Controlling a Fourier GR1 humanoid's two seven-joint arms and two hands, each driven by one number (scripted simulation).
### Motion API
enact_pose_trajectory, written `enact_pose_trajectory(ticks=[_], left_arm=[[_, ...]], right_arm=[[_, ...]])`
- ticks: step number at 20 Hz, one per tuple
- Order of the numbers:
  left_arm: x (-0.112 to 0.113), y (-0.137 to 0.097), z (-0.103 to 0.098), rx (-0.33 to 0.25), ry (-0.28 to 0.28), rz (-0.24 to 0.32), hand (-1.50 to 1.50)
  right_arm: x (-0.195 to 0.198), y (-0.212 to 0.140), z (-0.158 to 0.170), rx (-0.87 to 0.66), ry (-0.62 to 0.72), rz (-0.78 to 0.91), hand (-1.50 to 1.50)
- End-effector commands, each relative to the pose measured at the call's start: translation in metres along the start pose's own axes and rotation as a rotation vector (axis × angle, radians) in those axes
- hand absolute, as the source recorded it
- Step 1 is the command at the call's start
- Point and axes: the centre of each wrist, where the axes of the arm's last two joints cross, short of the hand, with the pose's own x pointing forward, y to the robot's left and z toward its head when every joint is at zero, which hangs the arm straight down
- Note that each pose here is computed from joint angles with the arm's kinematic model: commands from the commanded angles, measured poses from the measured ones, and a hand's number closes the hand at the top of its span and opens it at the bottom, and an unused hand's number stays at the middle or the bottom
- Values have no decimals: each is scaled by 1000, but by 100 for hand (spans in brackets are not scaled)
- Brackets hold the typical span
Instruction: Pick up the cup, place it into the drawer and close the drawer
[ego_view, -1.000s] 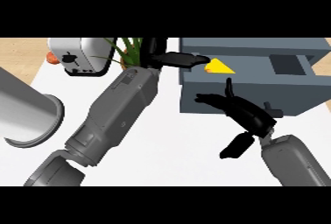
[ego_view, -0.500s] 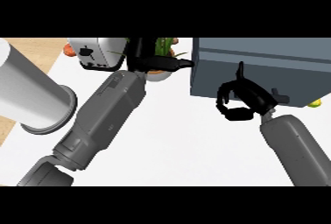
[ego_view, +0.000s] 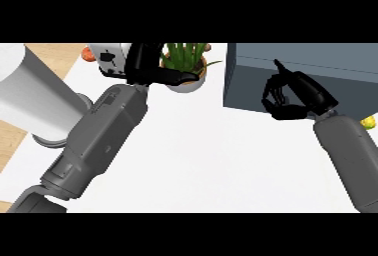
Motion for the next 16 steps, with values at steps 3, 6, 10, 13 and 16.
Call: enact_pose_trajectory(ticks=[3, 6, 10, 13, 16], left_arm=[[-3, 9, 8, -23, 17, -10, -150], [-1, 14, 10, -52, 22, 2, -150], [0, 15, 12, -71, 20, 12, -150], [0, 11, 13, -84, 18, 35, -150], [7, 17, 11, -87, -7, 41, -150]], right_arm=[[-19, -45, -7, -129, 191, -40, 150], [-16, -69, -12, -202, 204, -43, 150], [-9, -101, -20, -250, 214, -39, 150], [-9, -116, -21, -271, 225, -51, 150], [-3, -130, -27, -284, 248, -44, 150]])
